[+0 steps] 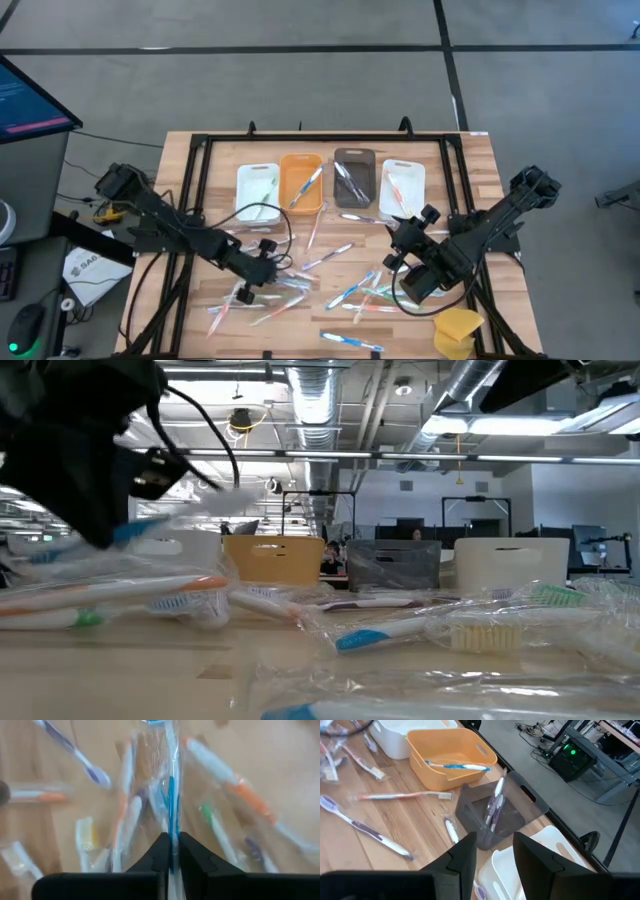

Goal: Pick & Place Toothbrushes
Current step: Put the blue toothbrush into the orange bin

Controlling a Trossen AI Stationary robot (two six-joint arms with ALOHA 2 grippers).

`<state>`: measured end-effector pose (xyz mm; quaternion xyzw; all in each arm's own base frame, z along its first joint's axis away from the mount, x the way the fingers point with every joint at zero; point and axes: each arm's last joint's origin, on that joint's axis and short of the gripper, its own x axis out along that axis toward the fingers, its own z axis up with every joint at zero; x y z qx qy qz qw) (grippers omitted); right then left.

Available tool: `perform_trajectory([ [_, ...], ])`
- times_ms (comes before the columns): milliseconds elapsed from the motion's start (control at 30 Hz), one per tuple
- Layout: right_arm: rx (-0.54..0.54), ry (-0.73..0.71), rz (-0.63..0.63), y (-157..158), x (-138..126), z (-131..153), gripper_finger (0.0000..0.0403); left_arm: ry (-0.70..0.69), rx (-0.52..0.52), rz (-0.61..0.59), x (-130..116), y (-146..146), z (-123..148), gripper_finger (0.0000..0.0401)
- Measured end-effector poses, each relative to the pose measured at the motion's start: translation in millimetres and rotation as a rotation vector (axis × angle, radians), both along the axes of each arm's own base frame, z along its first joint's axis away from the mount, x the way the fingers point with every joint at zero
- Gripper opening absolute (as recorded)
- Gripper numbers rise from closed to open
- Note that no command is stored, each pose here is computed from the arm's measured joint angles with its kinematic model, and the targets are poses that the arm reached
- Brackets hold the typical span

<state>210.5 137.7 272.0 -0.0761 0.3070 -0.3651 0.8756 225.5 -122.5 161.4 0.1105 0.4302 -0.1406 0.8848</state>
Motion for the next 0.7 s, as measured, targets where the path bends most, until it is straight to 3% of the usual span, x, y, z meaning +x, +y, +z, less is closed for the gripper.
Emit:
perform_trajectory([
  [333,0.028,-0.035,0.027,8.1,-1.2,-0.3,0.0122,-0.198,-0.074,0.116,-10.5,13.5,45.5,0.0015],
  [700,0.076,-0.09,0.107,28.4,-9.1,0.2,0.0122,-0.251,-0.114,0.195,-8.8,28.1,57.2,0.0015],
])
